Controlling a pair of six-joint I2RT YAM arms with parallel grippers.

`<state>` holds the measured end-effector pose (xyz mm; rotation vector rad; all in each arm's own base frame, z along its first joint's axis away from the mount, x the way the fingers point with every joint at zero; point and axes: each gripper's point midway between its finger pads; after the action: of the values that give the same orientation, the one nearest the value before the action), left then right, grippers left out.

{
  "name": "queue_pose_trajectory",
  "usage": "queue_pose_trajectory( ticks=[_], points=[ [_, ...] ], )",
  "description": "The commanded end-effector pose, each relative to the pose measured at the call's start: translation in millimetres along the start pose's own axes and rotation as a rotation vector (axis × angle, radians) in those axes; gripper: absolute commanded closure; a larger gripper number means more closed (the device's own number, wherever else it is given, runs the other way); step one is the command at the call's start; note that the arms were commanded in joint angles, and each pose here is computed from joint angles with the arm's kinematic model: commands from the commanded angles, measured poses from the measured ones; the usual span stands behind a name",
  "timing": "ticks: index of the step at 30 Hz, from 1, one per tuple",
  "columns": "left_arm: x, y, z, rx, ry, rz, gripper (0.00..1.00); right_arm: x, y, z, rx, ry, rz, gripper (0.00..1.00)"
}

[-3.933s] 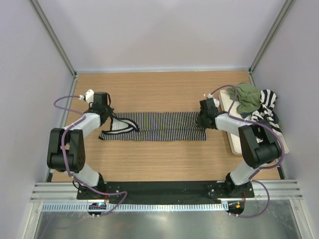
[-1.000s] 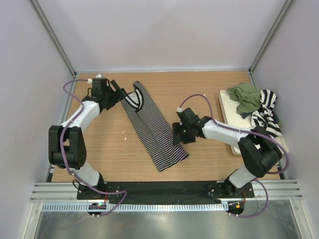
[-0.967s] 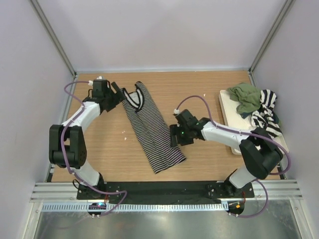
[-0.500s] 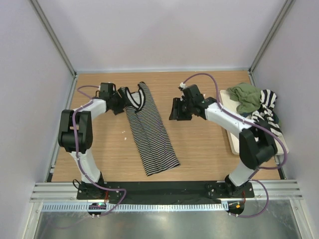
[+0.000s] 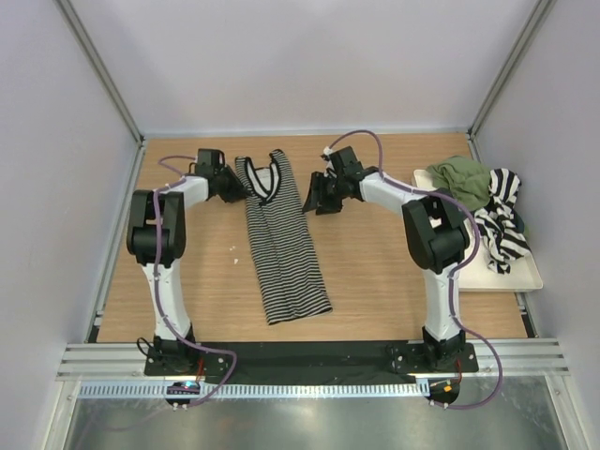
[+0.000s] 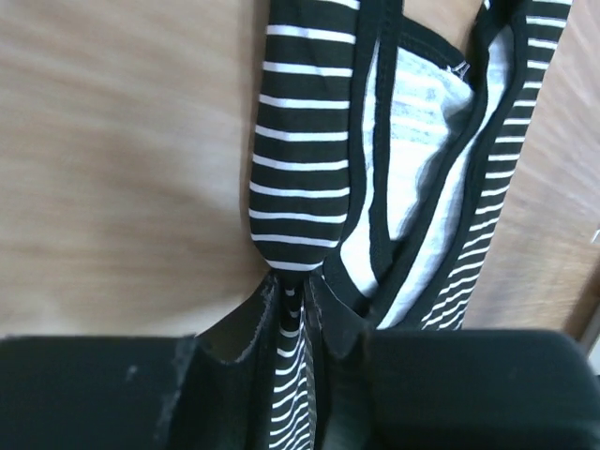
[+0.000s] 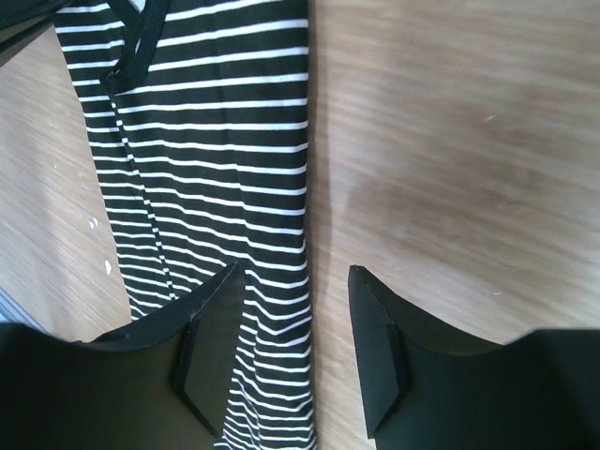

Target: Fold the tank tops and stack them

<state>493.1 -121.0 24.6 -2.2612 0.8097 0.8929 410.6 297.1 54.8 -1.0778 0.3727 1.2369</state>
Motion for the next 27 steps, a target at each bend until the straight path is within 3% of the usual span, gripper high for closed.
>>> queue_pose_trajectory(
  ticks=[1, 7, 10, 11, 13, 17, 19, 20, 21, 24, 25, 27],
  points=[
    [23, 5, -8, 0.012, 0.025, 0.042, 0.84, -16, -39, 3, 0.003, -0.05, -0.101, 0.46],
    [48, 29, -49, 0.079, 0.066, 0.086, 0.84, -31, -40, -24, 0.026, 0.012, -0.124, 0.46],
    [41, 27, -68, 0.084, 0.1, 0.067, 0.66, -40, -36, -38, 0.041, 0.045, -0.132, 0.46],
    [38, 26, -69, 0.087, 0.1, 0.06, 0.51, -41, -30, -43, 0.05, 0.06, -0.125, 0.47],
    [29, 23, -64, 0.103, 0.079, 0.031, 0.41, -45, -27, -50, 0.056, 0.09, -0.129, 0.47],
    [-23, 13, -74, 0.143, 0.091, -0.044, 0.32, -65, -13, -47, 0.056, 0.099, -0.137, 0.46],
    [-38, 27, -55, 0.14, 0.053, -0.039, 0.29, -69, 7, -45, 0.062, 0.101, -0.11, 0.46],
    [-64, 25, -66, 0.149, 0.091, -0.076, 0.28, -80, 8, -38, 0.044, 0.095, -0.126, 0.46],
    [-67, 43, -42, 0.142, 0.038, -0.061, 0.23, -80, 30, -38, 0.047, 0.107, -0.085, 0.45],
    [-114, 62, -44, 0.174, 0.066, -0.123, 0.21, -97, 51, -25, 0.022, 0.108, -0.089, 0.43],
    [-116, 80, -19, 0.174, 0.021, -0.109, 0.19, -94, 75, -21, 0.012, 0.11, -0.046, 0.42],
    [-141, 97, -20, 0.199, 0.059, -0.116, 0.19, -101, 89, -10, 0.007, 0.106, -0.045, 0.41]
  ],
)
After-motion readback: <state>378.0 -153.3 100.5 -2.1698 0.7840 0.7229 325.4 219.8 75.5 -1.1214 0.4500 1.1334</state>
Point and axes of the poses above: each gripper's point midway between its finger pads, its own x axis out along the fingers, its own z axis along the line the jaws close on, y = z × x, and after that the axes turned 7 degrees about -x, right-handed
